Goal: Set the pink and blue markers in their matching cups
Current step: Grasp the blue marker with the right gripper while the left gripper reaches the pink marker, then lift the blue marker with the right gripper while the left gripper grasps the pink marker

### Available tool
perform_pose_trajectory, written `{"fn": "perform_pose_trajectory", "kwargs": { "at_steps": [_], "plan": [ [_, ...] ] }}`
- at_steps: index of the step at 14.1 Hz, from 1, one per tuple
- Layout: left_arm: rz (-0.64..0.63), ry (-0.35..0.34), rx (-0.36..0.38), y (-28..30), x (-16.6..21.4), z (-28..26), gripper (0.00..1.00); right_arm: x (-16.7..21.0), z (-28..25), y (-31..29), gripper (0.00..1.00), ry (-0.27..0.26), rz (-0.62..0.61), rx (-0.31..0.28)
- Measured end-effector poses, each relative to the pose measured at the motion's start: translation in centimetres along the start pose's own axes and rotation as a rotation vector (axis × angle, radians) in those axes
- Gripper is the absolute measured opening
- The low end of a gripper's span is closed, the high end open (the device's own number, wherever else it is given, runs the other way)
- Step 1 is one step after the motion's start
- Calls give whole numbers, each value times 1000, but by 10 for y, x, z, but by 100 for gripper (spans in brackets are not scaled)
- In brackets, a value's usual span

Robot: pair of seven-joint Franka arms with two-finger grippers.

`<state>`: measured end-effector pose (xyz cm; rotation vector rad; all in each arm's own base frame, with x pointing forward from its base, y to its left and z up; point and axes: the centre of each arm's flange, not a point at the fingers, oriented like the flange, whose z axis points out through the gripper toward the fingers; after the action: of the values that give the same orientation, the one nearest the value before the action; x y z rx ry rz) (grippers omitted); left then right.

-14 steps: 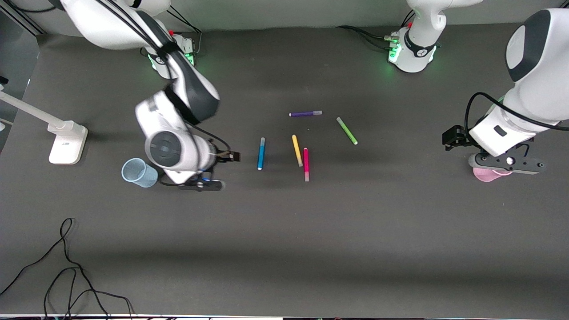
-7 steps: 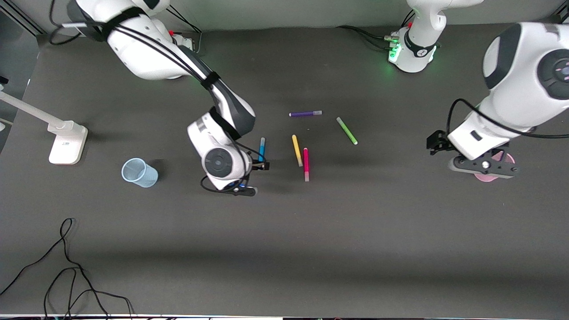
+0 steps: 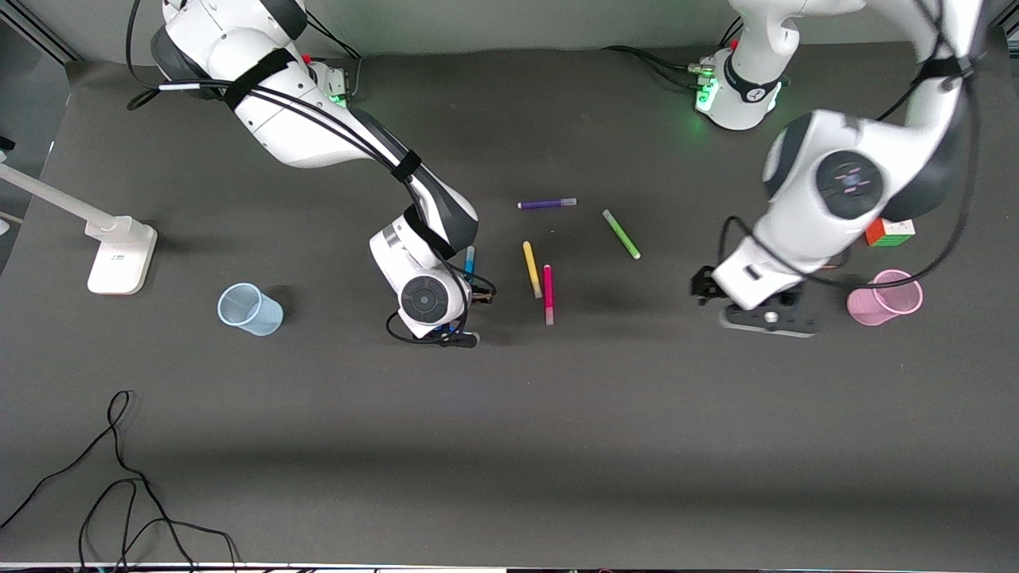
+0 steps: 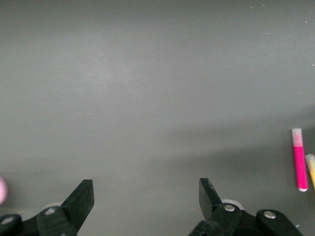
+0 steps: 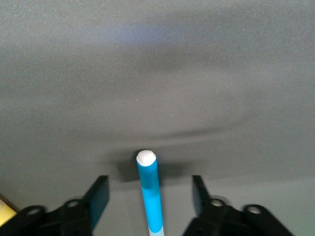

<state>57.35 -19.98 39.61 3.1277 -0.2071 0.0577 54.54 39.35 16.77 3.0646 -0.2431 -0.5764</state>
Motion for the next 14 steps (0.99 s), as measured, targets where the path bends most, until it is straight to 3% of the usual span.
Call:
{"fn": "perform_pose_trajectory", "kwargs": {
  "at_steps": [2,4,7,10,11,12,14],
  "plan": [
    [-4,-3,-13,26,-1,23,96,0,0,0,44,1,2,0],
    [-10,-15,-21,42,-2,44,99,0,0,0,27,1,4,1],
    [-72,-26,-35,70,-5,78,100,2,-1,0,27,12,7,10],
    [-90,-26,-52,113,-16,111,99,5,0,-1,49,23,9,20],
    [-87,-31,-54,120,-19,120,99,5,1,-1,49,23,9,20],
    [-84,-41,-52,124,-21,128,97,5,1,-1,44,22,9,20],
    [-76,-66,-47,129,-25,144,96,5,2,-1,21,22,9,20]
  ]
}}
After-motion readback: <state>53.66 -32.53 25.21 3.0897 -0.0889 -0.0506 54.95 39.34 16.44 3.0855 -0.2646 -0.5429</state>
